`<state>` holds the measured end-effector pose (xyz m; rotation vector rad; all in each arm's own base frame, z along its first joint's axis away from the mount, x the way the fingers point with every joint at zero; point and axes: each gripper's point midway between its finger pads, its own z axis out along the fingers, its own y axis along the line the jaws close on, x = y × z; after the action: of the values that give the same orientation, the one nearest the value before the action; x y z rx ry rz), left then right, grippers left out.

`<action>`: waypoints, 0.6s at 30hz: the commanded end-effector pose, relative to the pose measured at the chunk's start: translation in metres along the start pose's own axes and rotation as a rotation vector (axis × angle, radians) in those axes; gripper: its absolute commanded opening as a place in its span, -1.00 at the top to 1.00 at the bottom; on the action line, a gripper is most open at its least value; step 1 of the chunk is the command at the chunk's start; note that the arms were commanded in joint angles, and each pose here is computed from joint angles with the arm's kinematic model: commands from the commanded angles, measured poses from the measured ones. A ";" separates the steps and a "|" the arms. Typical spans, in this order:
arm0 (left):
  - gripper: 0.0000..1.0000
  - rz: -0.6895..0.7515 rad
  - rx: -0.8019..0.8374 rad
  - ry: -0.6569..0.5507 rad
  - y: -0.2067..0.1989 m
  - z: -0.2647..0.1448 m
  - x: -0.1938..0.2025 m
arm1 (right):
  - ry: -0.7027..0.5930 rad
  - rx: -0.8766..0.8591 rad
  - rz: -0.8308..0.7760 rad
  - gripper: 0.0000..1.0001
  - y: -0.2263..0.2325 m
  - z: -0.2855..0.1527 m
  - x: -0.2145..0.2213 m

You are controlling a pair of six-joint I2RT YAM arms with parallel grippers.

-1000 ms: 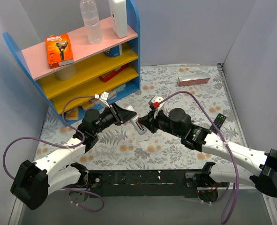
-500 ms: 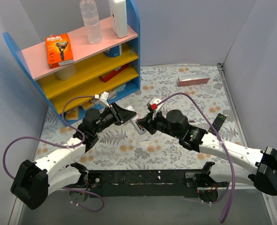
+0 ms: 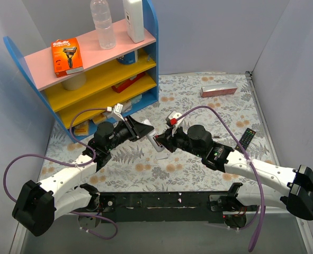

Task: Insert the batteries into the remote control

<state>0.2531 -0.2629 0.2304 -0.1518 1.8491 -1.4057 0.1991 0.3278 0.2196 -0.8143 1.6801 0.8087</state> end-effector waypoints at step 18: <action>1.00 0.054 0.032 0.021 -0.022 0.001 -0.007 | -0.033 0.032 0.002 0.26 -0.004 -0.003 -0.008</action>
<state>0.2527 -0.2641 0.2265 -0.1364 1.8829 -1.3896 0.1984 0.3276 0.2163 -0.8085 1.6908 0.8044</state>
